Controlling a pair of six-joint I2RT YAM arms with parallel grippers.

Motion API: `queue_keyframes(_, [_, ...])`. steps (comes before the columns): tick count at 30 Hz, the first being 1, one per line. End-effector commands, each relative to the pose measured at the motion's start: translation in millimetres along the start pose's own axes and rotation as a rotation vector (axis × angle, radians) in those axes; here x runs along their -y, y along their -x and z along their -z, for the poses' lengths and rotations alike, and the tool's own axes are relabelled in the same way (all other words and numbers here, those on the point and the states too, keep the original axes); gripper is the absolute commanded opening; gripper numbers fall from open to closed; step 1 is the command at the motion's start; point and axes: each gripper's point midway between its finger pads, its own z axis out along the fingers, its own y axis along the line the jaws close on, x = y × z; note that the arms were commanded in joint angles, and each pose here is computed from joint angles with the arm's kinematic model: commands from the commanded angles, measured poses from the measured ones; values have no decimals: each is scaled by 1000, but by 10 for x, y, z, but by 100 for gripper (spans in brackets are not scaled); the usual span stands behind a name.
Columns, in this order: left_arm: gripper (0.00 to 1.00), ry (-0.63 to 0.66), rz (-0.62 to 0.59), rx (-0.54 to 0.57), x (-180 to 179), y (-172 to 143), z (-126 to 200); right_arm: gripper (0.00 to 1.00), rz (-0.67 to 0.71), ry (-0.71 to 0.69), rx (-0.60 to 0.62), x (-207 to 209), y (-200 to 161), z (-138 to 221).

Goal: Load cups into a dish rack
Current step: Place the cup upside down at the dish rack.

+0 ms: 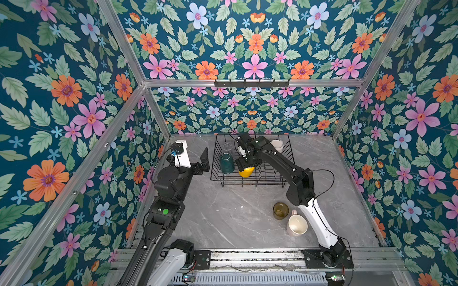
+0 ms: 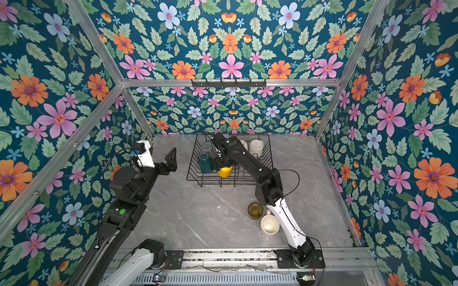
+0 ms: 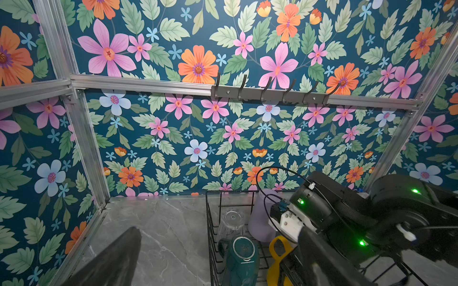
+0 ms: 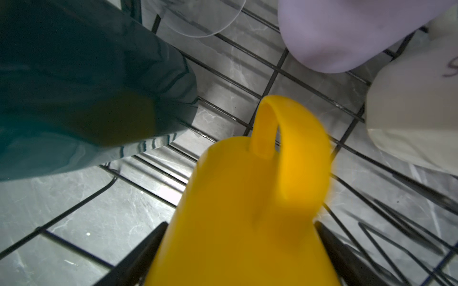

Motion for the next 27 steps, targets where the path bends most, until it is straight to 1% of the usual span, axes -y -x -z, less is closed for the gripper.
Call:
queue_keyframes(1, [100,-8,2,21,12,61,0,87,-9,10,16,-29,29,77])
queue_keyframes(8, [100,-10,3,21,17,59,-1,87,-11,8,17,-21,30,85])
queue_keyframes(13, [100,-1,3,19,3,56,-3,88,-18,18,62,-34,111,244])
queue_keyframes(17, [100,6,1,17,-11,52,-7,88,-23,39,127,-64,204,459])
queue_keyframes(22, [100,23,1,12,-40,48,-8,88,-43,32,222,-28,286,736])
queue_keyframes(27, [100,34,-1,2,-55,24,-27,88,-88,64,355,-9,267,1119])
